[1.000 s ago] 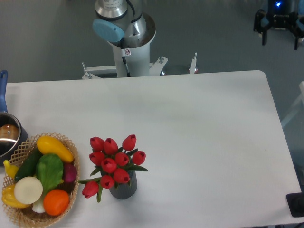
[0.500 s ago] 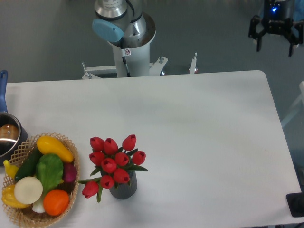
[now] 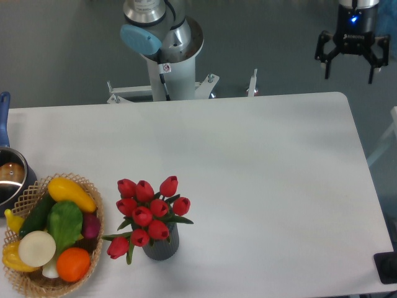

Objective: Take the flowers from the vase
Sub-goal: 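Move the open gripper down toward the red tulip bunch in the vase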

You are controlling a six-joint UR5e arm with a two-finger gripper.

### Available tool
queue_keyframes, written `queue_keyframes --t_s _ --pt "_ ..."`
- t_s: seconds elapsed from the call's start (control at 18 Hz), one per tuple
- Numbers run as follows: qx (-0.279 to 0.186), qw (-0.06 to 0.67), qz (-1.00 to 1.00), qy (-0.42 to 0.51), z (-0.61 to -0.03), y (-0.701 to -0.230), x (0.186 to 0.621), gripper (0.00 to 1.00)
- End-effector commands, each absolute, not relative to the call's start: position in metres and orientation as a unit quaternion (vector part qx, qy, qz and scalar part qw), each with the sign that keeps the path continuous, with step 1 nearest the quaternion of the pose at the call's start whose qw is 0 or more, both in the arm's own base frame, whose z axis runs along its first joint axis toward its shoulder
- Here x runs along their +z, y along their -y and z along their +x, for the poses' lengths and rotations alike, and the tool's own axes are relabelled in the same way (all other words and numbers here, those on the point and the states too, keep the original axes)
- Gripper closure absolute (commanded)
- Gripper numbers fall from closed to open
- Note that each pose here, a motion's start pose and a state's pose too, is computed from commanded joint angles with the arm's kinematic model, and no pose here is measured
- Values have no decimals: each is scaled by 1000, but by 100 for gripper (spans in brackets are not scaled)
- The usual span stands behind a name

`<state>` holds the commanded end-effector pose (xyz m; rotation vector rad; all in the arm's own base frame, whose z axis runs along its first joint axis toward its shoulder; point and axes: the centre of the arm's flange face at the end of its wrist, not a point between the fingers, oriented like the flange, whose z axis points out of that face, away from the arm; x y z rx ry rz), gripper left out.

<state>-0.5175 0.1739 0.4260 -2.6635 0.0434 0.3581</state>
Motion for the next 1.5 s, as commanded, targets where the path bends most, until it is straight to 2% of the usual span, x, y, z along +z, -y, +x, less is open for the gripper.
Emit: queue_keyframes --t_s 0.22,0.44,0.72,1.06,1.33,1.5 --pt "105 228 -967 -37 -513 -198 404 0" --pt "74 257 -961 -71 -505 -245 379 0" --pt "34 342 -938 -48 -491 -278 378 0" --pt "-9 396 -915 -71 -474 -320 366 0" --pt "-40 411 -905 -98 -457 -358 349 0" --pt "-69 471 -874 -96 -458 -372 340 0"
